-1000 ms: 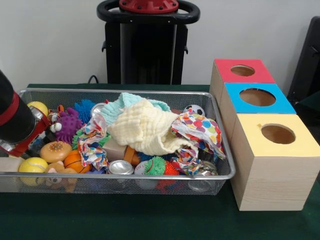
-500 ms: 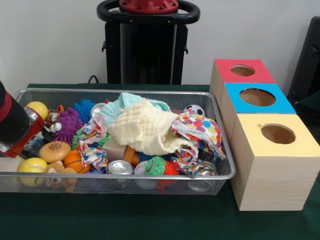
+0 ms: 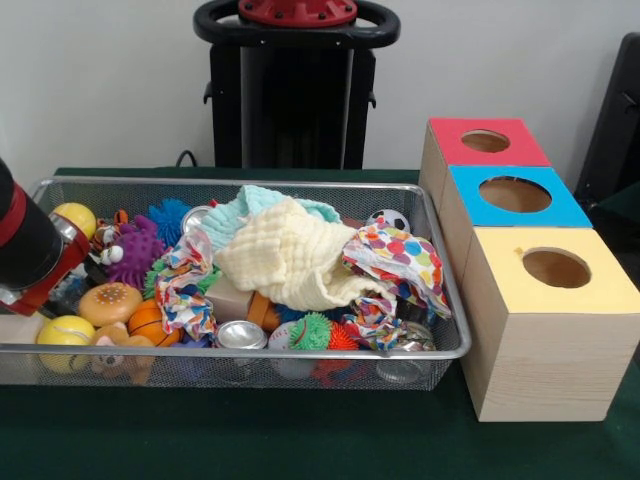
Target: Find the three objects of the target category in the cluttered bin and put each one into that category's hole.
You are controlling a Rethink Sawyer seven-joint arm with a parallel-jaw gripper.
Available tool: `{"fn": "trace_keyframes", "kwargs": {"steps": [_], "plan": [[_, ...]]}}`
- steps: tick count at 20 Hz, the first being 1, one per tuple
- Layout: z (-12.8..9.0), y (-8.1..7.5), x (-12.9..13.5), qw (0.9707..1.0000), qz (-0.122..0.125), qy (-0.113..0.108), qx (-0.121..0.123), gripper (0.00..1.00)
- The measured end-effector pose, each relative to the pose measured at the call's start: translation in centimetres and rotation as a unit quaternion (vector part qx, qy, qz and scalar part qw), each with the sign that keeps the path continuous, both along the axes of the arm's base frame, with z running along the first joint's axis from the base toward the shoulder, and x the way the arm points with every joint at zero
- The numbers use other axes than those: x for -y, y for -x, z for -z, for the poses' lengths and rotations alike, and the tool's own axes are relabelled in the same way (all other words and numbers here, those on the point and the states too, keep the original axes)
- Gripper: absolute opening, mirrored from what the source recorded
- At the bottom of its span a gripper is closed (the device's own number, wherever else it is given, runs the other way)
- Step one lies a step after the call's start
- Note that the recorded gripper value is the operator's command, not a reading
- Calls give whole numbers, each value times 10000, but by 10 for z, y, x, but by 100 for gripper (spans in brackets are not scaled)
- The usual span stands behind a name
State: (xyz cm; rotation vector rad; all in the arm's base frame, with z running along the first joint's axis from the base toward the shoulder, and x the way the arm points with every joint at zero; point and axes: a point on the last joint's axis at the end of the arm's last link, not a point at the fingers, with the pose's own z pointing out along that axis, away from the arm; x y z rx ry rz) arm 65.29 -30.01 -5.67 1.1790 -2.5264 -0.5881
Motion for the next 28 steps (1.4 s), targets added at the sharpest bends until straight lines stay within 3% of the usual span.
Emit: {"fn": "trace_keyframes", "kwargs": {"steps": [11, 23, 28], "plan": [[-7, -4, -1, 9999, -72, 85, 24, 100], [-50, -22, 7, 9992, -149, 329, 180, 100], [-53, -23, 10, 9992, -135, 345, 176, 100]]}}
